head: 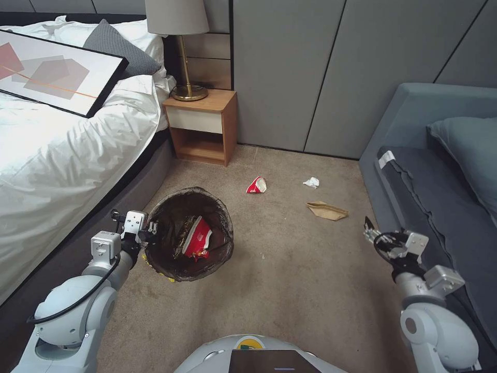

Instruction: Pick up the trash bin, then pick up the garbage from the floor and place it into the trash bin.

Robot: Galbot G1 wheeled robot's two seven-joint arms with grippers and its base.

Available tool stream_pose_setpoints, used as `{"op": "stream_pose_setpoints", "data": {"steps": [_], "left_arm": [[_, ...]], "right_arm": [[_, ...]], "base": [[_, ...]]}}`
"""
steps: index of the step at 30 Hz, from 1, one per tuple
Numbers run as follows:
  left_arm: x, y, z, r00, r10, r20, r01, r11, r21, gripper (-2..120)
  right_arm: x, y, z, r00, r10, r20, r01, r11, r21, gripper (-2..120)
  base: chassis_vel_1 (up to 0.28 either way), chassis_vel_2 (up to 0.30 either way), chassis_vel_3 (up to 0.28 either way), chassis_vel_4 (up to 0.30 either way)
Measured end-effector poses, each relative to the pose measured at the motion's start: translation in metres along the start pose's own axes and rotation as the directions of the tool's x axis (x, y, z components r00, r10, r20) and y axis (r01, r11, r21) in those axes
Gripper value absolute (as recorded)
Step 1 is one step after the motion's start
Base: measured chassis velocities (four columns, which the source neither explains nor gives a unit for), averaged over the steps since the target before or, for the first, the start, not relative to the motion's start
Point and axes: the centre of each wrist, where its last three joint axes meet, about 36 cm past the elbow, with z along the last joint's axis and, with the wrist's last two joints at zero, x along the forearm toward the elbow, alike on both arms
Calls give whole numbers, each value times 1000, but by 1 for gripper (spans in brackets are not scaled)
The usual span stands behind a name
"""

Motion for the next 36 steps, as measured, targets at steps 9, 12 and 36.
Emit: {"op": "stream_pose_setpoints", "data": {"steps": [9, 12, 36], "left_arm": [[2, -2, 2, 1000, -12, -4, 13, 999, 35, 0], [4, -4, 3, 1000, -12, -6, 12, 999, 48, 0], [7, -3, 1, 1000, -3, -3, 4, 999, 46, 0]], "right_arm": [[0, 2, 13, 1000, -6, 23, 6, 1000, 27, 100], [-1, 3, 15, 1000, -9, 29, 8, 1000, 29, 100], [-2, 7, 25, 999, -3, 36, 1, 999, 53, 100]], "base": [[0, 0, 0, 0], [0, 0, 0, 0], [0, 0, 0, 0]]}}
